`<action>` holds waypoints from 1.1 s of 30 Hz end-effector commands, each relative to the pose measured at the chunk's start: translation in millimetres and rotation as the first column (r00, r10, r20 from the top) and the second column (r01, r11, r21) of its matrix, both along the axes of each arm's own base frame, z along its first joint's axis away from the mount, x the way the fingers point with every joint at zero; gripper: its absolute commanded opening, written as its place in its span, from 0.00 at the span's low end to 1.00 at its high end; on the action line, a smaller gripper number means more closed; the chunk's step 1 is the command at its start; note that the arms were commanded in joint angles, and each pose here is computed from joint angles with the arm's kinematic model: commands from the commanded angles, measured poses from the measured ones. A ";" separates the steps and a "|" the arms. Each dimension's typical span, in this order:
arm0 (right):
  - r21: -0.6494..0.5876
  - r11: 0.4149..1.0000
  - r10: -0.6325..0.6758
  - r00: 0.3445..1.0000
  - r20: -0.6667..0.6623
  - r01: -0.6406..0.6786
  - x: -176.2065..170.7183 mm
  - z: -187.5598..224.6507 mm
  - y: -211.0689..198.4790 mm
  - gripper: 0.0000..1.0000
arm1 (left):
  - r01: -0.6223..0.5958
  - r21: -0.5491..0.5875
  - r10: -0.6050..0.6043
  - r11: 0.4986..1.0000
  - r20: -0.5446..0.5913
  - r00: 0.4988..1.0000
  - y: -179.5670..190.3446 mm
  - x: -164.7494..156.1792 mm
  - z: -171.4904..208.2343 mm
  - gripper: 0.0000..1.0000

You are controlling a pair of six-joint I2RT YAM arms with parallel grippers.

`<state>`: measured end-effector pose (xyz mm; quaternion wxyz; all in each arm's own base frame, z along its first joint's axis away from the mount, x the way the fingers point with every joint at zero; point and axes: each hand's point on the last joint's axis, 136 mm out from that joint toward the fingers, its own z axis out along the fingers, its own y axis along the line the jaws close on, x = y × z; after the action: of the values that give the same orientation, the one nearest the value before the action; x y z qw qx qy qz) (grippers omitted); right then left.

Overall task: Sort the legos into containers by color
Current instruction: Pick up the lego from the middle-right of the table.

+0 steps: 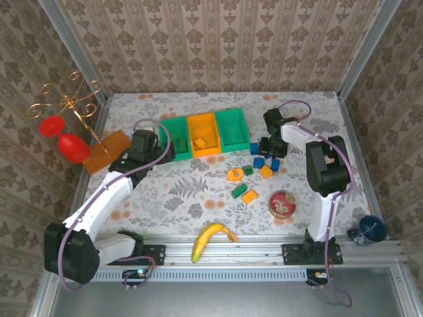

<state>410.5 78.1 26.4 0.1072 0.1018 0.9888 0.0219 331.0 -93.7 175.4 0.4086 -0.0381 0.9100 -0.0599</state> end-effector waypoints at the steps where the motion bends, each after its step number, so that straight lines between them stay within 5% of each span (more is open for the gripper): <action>1: -0.005 1.000 -0.019 1.000 -0.018 0.019 -2.8 -5.3 -4.7 0.53 | -0.015 -0.020 0.015 1.000 -0.003 1.000 1.0 1.9 -3.2 1.00; 15: -0.003 1.000 -0.007 0.999 -0.034 0.006 8.9 -19.0 -1.6 0.49 | -0.017 -0.023 0.017 1.000 -0.006 1.000 1.6 1.0 -3.5 1.00; 33: -0.023 1.000 -0.019 1.000 0.013 0.019 2.9 1.7 -8.5 0.17 | -0.015 -0.032 0.014 0.999 -0.006 1.000 0.6 2.0 -4.5 1.00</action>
<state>412.5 70.3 19.7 0.0971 0.1095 0.9891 0.0130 332.5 -93.5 175.0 0.4084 -0.0425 0.9095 -0.0643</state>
